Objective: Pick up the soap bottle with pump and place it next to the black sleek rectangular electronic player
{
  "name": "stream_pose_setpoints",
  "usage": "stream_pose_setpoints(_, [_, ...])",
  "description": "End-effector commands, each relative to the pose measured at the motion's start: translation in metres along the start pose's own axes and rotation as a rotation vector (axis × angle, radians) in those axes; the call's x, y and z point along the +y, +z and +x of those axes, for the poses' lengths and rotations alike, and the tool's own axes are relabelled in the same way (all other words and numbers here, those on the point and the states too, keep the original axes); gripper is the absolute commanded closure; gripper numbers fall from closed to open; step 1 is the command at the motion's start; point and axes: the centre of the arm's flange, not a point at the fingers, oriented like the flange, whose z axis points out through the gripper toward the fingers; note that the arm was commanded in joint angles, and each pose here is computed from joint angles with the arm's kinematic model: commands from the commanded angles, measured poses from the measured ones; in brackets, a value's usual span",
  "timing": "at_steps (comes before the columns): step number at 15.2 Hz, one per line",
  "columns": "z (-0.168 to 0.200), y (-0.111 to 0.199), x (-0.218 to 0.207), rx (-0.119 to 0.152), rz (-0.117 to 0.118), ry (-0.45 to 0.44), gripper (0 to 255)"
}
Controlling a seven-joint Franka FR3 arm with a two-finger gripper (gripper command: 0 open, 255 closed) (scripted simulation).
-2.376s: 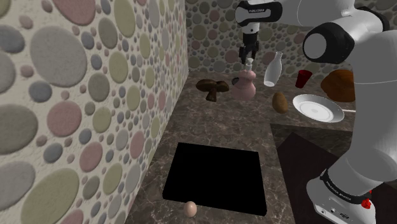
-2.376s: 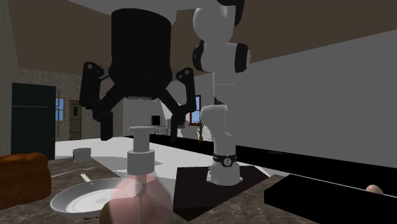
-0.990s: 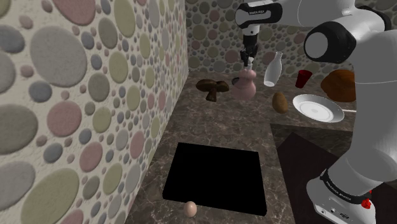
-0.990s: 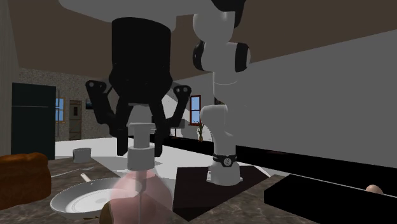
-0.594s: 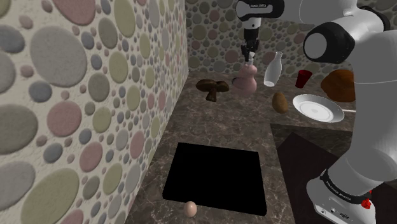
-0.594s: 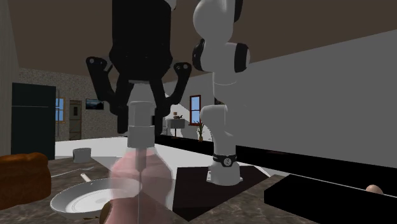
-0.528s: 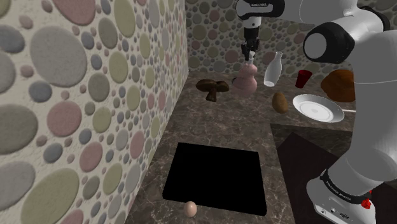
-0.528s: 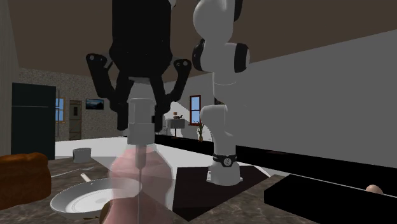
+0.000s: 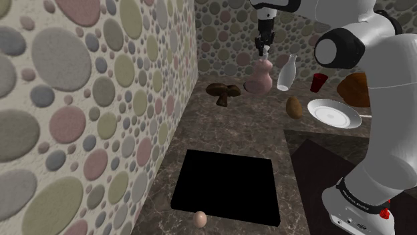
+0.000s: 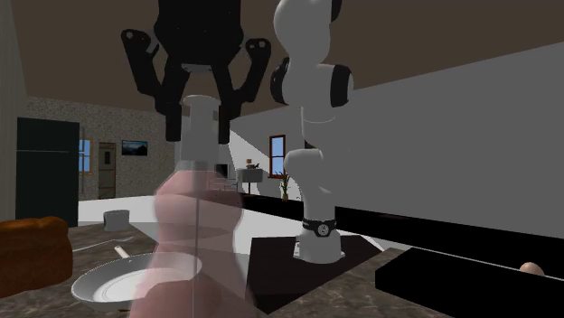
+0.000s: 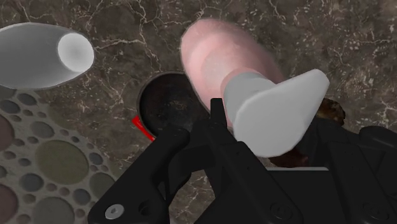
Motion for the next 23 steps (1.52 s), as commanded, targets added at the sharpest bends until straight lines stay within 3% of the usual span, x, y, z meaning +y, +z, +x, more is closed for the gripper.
stream_pose_setpoints(1, [-0.002, -0.011, 0.000, 0.001, 0.000, 0.000, 255])
stream_pose_setpoints(6, [-0.005, -0.034, 0.001, 0.001, 0.000, 0.000, 255])
stream_pose_setpoints(23, [-0.139, -0.149, -0.138, 0.001, 0.000, 0.000, 255])
